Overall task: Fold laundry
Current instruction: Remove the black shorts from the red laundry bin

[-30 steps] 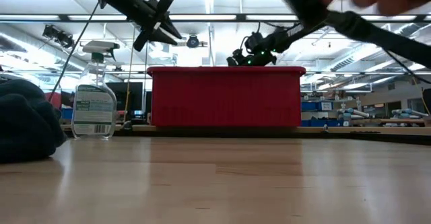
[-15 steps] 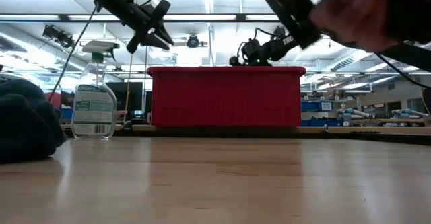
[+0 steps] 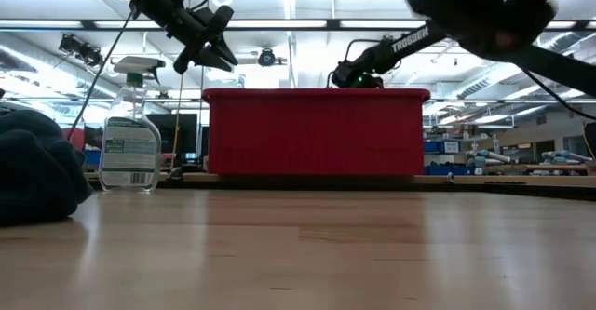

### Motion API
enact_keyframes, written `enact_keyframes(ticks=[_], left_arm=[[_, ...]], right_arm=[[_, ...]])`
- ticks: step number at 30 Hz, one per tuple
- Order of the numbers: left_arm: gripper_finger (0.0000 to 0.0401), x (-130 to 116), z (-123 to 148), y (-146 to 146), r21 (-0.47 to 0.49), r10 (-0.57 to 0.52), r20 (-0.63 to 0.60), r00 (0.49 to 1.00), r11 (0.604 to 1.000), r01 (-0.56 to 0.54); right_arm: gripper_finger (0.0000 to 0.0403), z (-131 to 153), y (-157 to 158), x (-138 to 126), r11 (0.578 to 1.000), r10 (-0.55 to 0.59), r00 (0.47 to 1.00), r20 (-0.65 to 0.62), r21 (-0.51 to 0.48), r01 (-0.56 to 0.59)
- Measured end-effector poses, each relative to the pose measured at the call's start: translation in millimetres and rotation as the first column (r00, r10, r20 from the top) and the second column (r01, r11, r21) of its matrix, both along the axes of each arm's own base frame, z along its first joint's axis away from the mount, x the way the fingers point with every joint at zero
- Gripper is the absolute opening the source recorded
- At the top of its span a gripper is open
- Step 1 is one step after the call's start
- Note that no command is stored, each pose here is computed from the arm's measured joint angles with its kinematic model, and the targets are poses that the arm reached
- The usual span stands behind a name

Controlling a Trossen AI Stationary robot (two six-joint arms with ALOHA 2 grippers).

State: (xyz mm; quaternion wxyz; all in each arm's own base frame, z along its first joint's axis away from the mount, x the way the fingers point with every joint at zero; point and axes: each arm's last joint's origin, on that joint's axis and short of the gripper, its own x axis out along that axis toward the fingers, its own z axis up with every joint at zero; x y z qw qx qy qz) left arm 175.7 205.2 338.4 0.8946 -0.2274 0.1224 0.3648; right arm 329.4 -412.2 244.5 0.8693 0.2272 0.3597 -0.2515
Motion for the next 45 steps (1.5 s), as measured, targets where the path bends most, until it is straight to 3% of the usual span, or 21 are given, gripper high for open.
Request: enact_keyframes(ticks=[5, 8, 11, 15, 19, 25, 29, 35, 38, 41, 45], left_arm=[[0.0114, 2.7, -1.2, 3.3, 0.038, -0.015, -0.017, 1.000, 0.999, 0.016], [0.0114, 6.4, -9.9, 9.9, 0.028, -0.020, -0.055, 0.998, 0.999, 0.022], [0.0114, 13.5, -22.7, 17.0, -0.006, -0.032, -0.092, 0.995, 0.999, 0.032], [0.0114, 19.9, -31.6, 22.7, -0.033, -0.053, -0.109, 0.993, 0.998, 0.049], [0.0114, 21.7, -35.9, 21.7, -0.056, -0.061, -0.124, 0.990, 0.997, 0.055], [0.0114, 17.7, -32.7, 16.9, -0.059, -0.061, -0.121, 0.991, 0.997, 0.055], [0.0114, 14.7, -25.6, 14.2, -0.035, -0.054, -0.109, 0.993, 0.998, 0.050], [0.0114, 12.3, -23.1, 7.8, -0.051, -0.071, -0.112, 0.991, 0.997, 0.066], [0.0114, 11.4, -23.0, 7.0, -0.056, -0.073, -0.119, 0.990, 0.996, 0.067], [0.0114, 10.7, -25.5, 5.2, -0.082, -0.089, -0.135, 0.987, 0.994, 0.078], [0.0114, 9.3, -26.2, 5.7, -0.092, -0.115, -0.131, 0.985, 0.990, 0.104]], right_arm=[[0.0142, 26.1, 23.0, -1.0, 0.998, 0.056, 0.998, -0.019, 0.031, -0.055], [0.0142, 41.7, 38.1, -0.1, 0.990, 0.116, 0.993, 0.020, 0.074, -0.118], [0.0144, 57.1, 50.1, 6.3, 0.985, 0.160, 0.985, 0.064, 0.048, -0.163], [0.0149, 74.0, 49.9, 19.2, 0.983, 0.142, 0.984, 0.112, -0.136, -0.126], [0.0157, 82.5, 43.9, 32.5, 0.950, 0.138, 0.971, 0.194, -0.302, -0.075], [0.0177, 50.2, 41.5, 50.1, 0.890, 0.202, 0.959, 0.201, -0.447, -0.093], [0.0178, 19.9, 40.9, 49.3, 0.912, 0.171, 0.971, 0.168, -0.399, -0.091], [0.0155, -1.8, 40.5, 44.9, 0.947, 0.088, 0.984, 0.154, -0.318, -0.035], [0.0111, -8.4, 38.6, 41.5, 0.952, 0.053, 0.989, 0.137, -0.307, -0.008], [0.0036, -9.4, 35.1, 37.3, 0.960, 0.033, 0.988, 0.149, -0.279, 0.010], [0.0020, -2.3, 34.1, 34.7, 0.972, -0.006, 0.981, 0.192, -0.231, 0.052]])
